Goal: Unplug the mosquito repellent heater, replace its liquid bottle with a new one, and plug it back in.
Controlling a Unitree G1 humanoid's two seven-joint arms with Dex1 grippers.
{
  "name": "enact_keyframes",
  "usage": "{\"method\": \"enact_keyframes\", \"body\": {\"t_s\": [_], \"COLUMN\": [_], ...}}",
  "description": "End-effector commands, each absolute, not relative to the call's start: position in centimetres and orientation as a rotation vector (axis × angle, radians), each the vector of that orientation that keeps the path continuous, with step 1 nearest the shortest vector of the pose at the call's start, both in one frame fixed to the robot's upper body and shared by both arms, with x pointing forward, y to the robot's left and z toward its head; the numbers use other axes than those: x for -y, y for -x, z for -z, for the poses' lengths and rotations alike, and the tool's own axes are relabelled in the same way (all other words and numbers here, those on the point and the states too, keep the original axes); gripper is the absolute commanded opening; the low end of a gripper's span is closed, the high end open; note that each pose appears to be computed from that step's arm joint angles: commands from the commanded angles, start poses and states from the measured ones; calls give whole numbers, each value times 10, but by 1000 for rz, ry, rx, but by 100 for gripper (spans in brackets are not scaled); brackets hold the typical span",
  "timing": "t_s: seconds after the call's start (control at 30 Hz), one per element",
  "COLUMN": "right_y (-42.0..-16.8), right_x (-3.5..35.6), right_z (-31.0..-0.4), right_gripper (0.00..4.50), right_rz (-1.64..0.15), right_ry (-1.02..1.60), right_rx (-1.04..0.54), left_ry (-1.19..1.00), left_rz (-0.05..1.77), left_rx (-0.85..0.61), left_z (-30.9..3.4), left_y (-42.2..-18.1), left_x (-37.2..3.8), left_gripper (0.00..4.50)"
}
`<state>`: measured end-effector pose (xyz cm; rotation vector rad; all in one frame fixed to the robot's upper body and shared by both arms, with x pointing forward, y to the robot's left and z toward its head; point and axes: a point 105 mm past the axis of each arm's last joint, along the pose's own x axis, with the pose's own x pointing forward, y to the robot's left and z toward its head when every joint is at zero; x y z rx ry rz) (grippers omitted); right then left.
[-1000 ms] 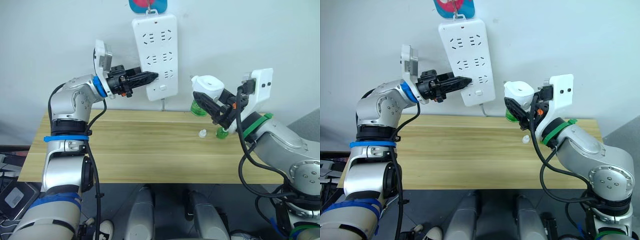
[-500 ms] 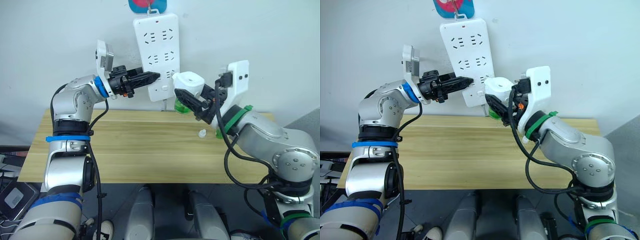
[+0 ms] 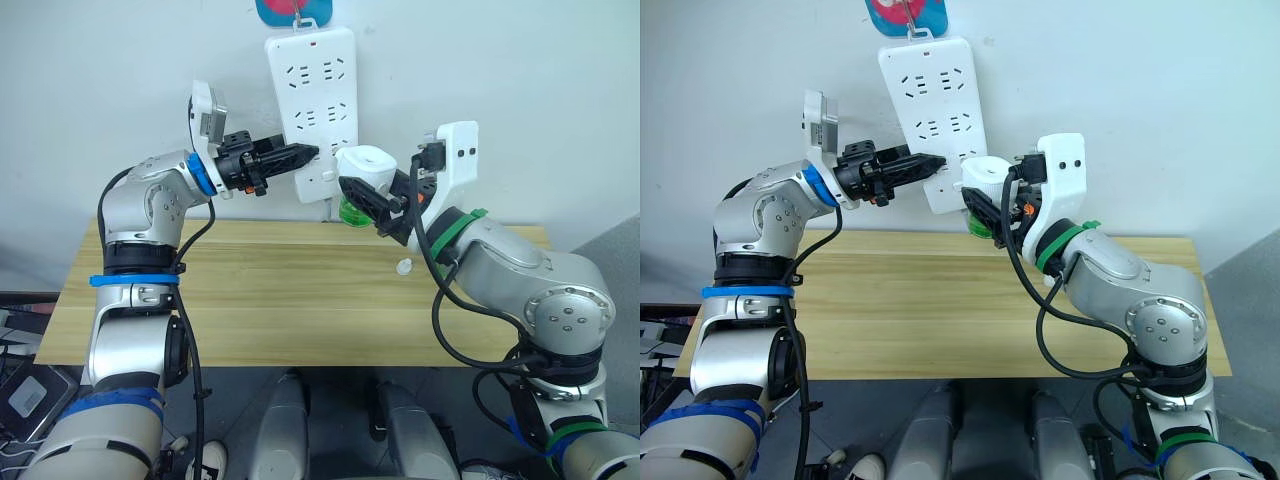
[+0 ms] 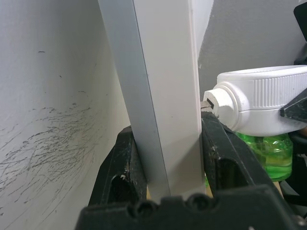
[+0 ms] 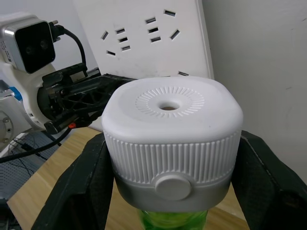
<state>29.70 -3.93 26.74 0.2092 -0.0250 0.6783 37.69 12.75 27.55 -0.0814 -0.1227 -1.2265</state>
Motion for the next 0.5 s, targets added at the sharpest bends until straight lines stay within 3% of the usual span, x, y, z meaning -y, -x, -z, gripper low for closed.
{"method": "enact_keyframes", "body": {"t_s": [0.03,0.5], "right_y": [-296,-311], "right_x": [42,47], "right_z": [-281,-277], "right_gripper": [297,297], "right_rz": [-667,-559], "right_ry": [-226,-225], "right_rx": [79,50], "left_ry": [66,75], "left_rz": [1287,1296], "left_rx": [166,164], "left_z": [-285,-283], "left_y": [-367,-365], "left_x": [-120,-116], "left_gripper": [133,133]}}
